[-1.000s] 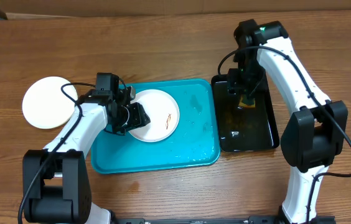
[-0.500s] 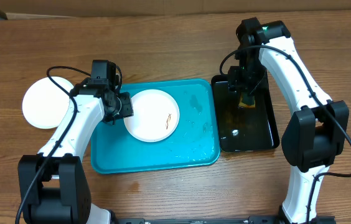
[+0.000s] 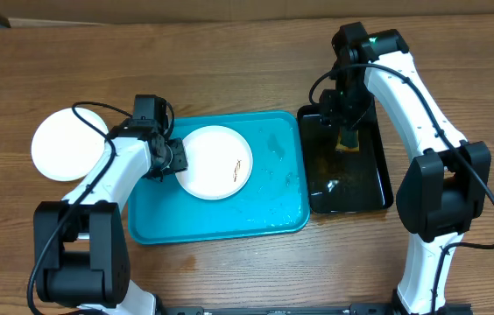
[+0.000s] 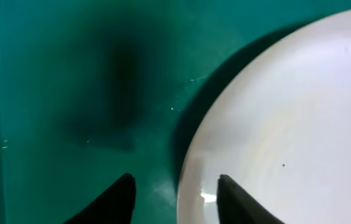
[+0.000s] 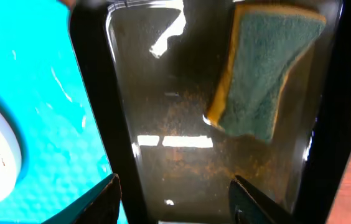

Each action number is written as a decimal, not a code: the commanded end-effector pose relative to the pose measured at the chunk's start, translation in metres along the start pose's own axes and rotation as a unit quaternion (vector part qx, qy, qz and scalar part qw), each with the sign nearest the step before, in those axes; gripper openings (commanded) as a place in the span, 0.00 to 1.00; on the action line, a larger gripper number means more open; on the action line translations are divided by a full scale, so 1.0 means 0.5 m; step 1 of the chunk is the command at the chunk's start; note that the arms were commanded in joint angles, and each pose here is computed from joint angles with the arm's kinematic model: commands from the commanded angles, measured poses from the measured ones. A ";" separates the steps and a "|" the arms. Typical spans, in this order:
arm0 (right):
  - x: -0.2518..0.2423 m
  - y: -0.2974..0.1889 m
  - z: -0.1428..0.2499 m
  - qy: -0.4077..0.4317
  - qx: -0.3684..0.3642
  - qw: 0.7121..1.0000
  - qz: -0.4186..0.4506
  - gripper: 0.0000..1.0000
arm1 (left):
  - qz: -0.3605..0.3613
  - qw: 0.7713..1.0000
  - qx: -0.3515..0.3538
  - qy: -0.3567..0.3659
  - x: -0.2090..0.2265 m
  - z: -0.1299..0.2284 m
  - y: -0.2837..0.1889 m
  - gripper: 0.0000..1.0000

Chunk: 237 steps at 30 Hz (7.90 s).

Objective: Clean dirty plates on tray and stack at the side
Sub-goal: 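Grip the remaining white plate's rim with the left gripper and drag it left, then lower the right gripper into the black tray and grasp the sponge, then lift the sponge with the right gripper and carry it to the white plate, then scrub the white plate with the sponge while the left gripper holds its rim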

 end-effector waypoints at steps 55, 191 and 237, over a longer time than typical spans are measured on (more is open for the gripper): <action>-0.095 0.117 -0.021 0.049 -0.057 0.990 0.121 0.76 | 0.061 0.985 0.157 -0.039 -0.024 0.106 0.040 0.46; 0.021 -0.042 0.079 -0.046 -0.035 0.996 -0.073 0.04 | -0.123 0.979 -0.157 0.037 -0.123 0.092 -0.097 0.04; 0.109 -0.047 0.044 0.017 -0.065 0.986 -0.155 0.04 | -0.034 0.989 -0.125 -0.074 -0.179 0.102 -0.062 0.04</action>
Point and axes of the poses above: each gripper's point midway between its finger pads, its own y axis out along the fingers, its own x axis along the line the jaws close on, z = x × y, the point moved 3 cm from there along -y, back along the fingers, and after that the axes turned 10 degrees about -y, right-handed, at the moved point
